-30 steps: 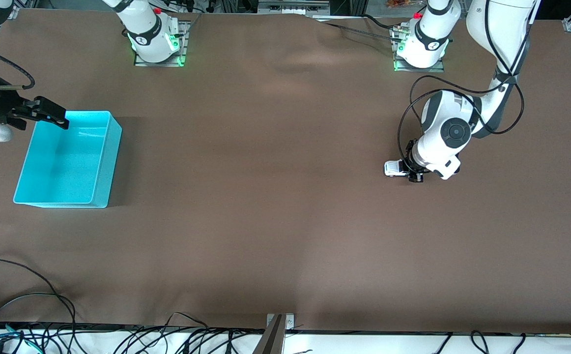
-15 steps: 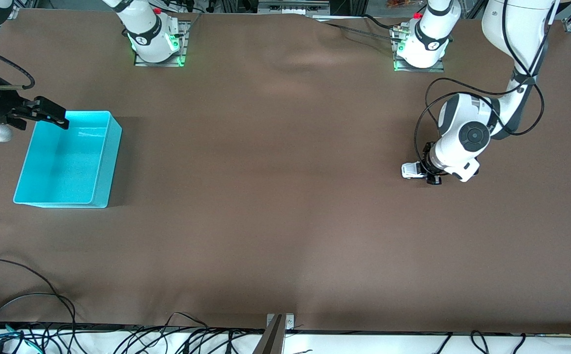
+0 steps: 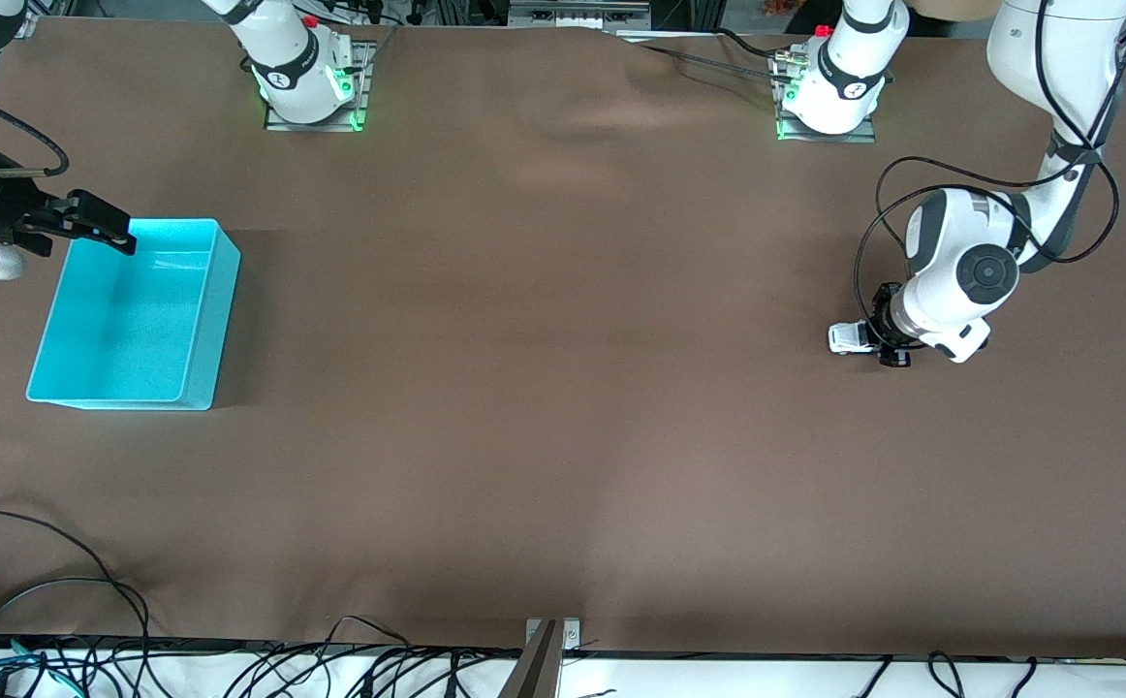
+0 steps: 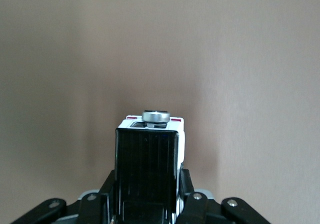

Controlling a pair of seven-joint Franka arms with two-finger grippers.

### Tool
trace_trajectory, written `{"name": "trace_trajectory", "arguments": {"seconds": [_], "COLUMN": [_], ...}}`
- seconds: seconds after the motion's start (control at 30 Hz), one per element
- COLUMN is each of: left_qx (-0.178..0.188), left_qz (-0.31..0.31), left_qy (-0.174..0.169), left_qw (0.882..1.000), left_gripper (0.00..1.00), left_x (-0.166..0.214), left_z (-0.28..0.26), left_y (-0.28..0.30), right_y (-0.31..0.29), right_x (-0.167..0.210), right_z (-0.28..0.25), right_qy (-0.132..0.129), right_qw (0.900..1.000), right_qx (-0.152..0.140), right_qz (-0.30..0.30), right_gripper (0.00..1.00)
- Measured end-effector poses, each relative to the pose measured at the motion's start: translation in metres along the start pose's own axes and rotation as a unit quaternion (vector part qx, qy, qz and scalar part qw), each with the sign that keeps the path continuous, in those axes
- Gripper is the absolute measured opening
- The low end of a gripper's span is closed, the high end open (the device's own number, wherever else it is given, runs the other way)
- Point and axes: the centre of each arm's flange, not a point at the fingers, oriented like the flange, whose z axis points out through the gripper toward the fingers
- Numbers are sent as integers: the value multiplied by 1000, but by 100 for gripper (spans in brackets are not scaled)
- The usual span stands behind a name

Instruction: Wind and store white jeep toy

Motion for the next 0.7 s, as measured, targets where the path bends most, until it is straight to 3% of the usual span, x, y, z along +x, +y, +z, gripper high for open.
{"name": "trace_trajectory", "arguments": {"seconds": [0.7], "left_qx": [-4], "left_qz": [15], "left_qy": [33], "left_qw": [999], "left_gripper": [52], "left_x": [63], "left_z": [7], "left_y": [1], "right_y": [0], "right_x": [0], "right_z": [0], "right_qy": [0], "right_qw": [1000], "right_qx": [0], "right_qz": [0], "right_gripper": [100]}}
